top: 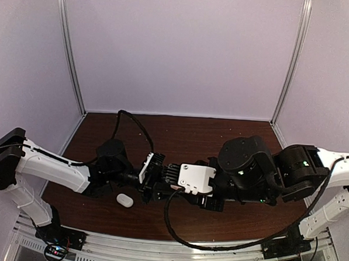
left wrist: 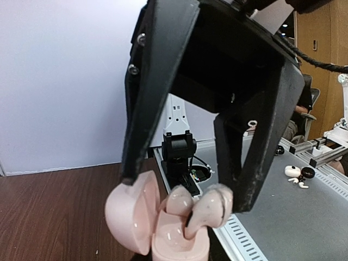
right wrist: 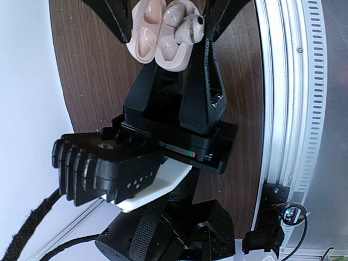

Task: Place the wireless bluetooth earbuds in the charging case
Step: Rotate the left earbud in the left side groove of the charging case.

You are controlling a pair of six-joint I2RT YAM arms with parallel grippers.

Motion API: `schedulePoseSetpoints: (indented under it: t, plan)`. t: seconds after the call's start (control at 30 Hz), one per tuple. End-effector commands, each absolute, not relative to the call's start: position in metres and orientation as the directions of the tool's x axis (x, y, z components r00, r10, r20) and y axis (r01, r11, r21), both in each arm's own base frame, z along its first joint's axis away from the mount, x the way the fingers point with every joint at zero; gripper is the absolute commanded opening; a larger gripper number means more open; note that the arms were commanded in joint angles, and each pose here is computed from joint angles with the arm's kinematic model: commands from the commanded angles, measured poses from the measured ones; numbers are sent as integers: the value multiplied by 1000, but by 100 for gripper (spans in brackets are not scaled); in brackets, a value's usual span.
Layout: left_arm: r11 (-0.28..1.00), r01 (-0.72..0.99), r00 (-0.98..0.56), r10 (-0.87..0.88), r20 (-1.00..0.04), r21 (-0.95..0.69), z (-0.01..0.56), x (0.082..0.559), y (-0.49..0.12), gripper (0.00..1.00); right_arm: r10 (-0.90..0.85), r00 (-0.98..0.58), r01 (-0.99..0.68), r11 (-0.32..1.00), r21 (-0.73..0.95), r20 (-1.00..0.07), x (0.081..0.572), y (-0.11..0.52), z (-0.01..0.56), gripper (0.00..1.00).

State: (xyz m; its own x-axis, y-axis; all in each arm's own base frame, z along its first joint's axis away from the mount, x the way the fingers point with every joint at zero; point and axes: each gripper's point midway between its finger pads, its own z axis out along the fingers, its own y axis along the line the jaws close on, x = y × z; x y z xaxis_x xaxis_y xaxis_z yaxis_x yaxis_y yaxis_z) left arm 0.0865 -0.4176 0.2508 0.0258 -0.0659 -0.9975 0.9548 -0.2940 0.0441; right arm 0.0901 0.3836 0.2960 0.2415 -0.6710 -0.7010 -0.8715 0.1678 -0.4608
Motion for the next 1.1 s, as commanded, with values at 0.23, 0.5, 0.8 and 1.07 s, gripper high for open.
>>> schedulePoseSetpoints:
  t: [0.23, 0.5, 0.8, 1.07]
  plan:
    - [-271, 957, 75, -122, -990, 106, 268, 91, -420, 0, -669, 223, -820, 264, -508, -709, 107, 390, 306, 47]
    - [-266, 957, 93, -102, -990, 117, 264, 90, -424, 0, -664, 207, -792, 317, -521, -718, 115, 391, 310, 47]
    - [-258, 958, 105, -96, -990, 127, 264, 90, -426, 0, -656, 194, -778, 350, -522, -729, 119, 392, 309, 47]
    - [-259, 956, 117, -100, -988, 139, 266, 88, -426, 0, -639, 182, -782, 367, -505, -747, 120, 388, 311, 49]
